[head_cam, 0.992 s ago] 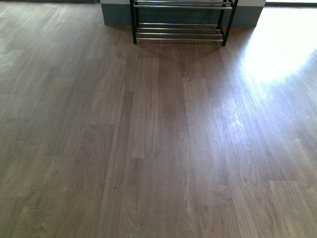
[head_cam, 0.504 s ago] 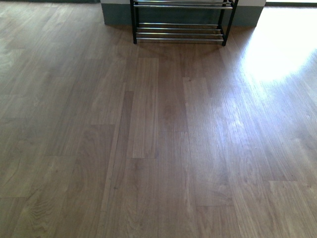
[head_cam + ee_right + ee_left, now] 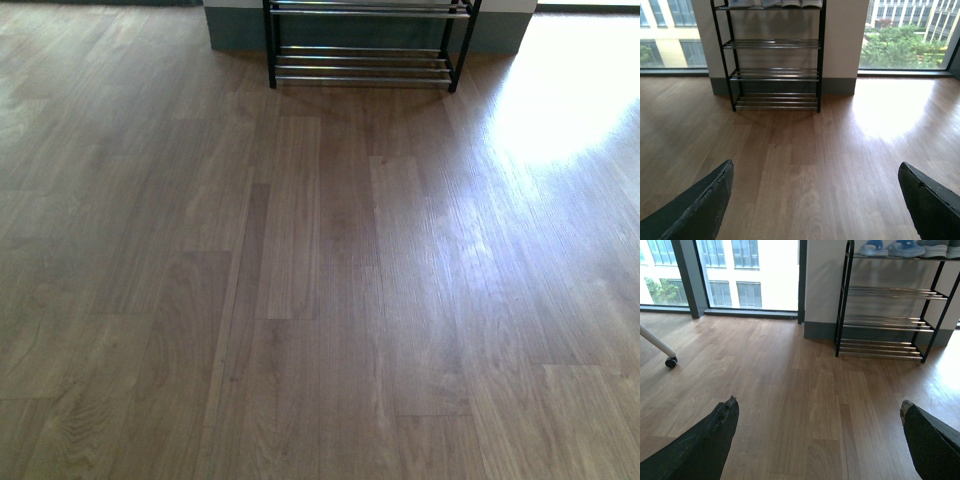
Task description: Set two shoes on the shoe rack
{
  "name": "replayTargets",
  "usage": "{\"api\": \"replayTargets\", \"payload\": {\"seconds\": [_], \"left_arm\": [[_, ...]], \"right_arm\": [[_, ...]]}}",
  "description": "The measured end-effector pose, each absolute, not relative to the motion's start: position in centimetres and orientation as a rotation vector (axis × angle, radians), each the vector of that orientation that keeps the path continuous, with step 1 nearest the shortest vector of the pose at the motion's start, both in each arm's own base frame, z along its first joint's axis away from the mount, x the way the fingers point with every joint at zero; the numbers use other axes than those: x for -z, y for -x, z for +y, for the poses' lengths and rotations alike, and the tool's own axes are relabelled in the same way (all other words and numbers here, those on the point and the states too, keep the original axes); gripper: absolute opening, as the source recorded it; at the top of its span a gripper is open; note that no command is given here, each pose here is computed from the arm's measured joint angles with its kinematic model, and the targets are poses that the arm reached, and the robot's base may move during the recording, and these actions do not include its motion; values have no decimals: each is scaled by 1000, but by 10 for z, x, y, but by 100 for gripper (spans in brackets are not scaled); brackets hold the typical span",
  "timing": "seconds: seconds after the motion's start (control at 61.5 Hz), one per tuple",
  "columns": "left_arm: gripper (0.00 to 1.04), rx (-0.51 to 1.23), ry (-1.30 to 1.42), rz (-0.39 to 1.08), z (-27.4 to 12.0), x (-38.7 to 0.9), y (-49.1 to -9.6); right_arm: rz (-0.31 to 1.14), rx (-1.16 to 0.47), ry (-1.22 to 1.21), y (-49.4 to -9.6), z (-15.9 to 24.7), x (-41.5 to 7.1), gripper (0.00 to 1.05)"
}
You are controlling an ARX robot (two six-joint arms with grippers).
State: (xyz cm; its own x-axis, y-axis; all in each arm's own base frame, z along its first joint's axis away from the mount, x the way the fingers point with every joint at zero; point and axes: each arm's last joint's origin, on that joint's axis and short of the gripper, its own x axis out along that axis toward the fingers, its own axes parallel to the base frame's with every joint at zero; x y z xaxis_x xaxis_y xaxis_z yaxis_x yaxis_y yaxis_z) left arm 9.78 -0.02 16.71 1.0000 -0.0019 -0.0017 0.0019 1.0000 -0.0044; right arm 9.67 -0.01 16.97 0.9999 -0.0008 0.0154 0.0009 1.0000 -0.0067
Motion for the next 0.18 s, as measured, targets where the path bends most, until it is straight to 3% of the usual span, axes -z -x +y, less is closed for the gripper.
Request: {"api": "replayTargets", "payload": {"seconds": [0.179], "left_arm": [[95,2,4,2,0,-167,-98]], "right_arm": [[-15,1,7,-97,0,-170,96]]}}
